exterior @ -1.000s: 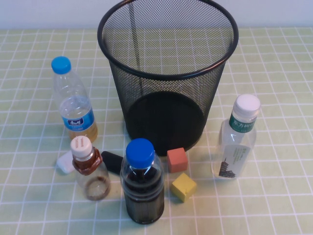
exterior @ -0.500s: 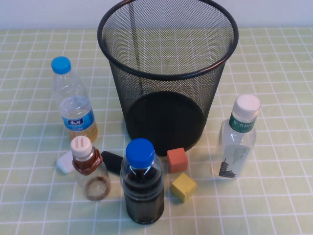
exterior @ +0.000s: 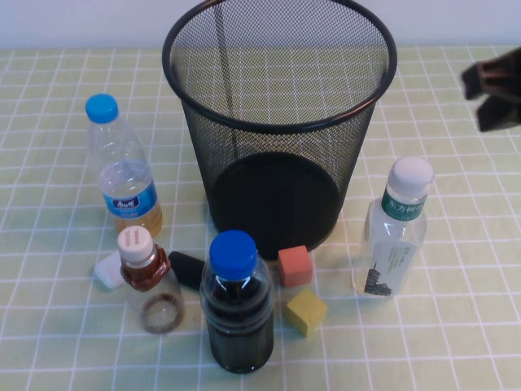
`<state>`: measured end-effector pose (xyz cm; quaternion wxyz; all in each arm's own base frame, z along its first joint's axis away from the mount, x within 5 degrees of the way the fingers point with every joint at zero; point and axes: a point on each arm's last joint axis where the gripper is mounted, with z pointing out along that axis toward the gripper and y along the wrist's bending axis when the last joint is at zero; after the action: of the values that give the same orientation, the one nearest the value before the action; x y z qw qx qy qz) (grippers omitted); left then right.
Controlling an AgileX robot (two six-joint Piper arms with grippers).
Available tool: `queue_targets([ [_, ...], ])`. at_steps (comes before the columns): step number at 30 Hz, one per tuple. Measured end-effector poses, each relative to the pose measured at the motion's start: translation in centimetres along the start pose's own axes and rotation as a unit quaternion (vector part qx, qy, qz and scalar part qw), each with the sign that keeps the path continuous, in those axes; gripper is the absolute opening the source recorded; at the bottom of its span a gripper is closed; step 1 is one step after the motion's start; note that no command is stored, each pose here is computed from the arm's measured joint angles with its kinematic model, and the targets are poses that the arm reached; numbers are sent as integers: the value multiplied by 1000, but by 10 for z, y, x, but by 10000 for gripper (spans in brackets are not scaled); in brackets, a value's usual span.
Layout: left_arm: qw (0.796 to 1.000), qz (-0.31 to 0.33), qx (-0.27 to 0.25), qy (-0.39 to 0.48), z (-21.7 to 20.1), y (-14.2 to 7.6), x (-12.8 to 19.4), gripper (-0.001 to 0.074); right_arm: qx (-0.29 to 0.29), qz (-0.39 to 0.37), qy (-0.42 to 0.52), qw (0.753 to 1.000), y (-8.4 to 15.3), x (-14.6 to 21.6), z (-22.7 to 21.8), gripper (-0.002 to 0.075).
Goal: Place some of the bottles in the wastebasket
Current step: Pick up a bottle from the table with right arm
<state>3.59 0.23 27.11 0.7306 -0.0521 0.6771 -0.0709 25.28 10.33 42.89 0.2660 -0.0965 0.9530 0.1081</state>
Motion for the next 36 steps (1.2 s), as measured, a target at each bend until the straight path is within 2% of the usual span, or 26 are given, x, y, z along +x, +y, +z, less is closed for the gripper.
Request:
queue_targets([
  [5, 1000, 0, 0, 0, 0, 0, 0, -6, -14, -24, 26, 999, 18, -6, 22, 13],
  [7, 1000, 1, 0, 0, 0, 0, 0, -6, -8, -38, 33, 999, 24, -6, 28, 79],
  [9, 1000, 1, 0, 0, 0, 0, 0, -6, 6, -55, 33, 998, 27, -5, 31, 185],
  [13, 1000, 1, 0, 0, 0, 0, 0, -6, 30, -66, 28, 997, 29, -5, 31, 513],
  [15, 1000, 1, 0, 0, 0, 0, 0, -6, 30, -66, 30, 997, 29, -5, 32, 596],
  [27, 1000, 1, -1, 1, 0, 0, 0, -6, 14, -58, 74, 995, 35, -8, 64, 601],
  [36, 1000, 1, -1, 1, 0, 0, 0, -6, 13, -50, 79, 996, 35, -8, 68, 601],
])
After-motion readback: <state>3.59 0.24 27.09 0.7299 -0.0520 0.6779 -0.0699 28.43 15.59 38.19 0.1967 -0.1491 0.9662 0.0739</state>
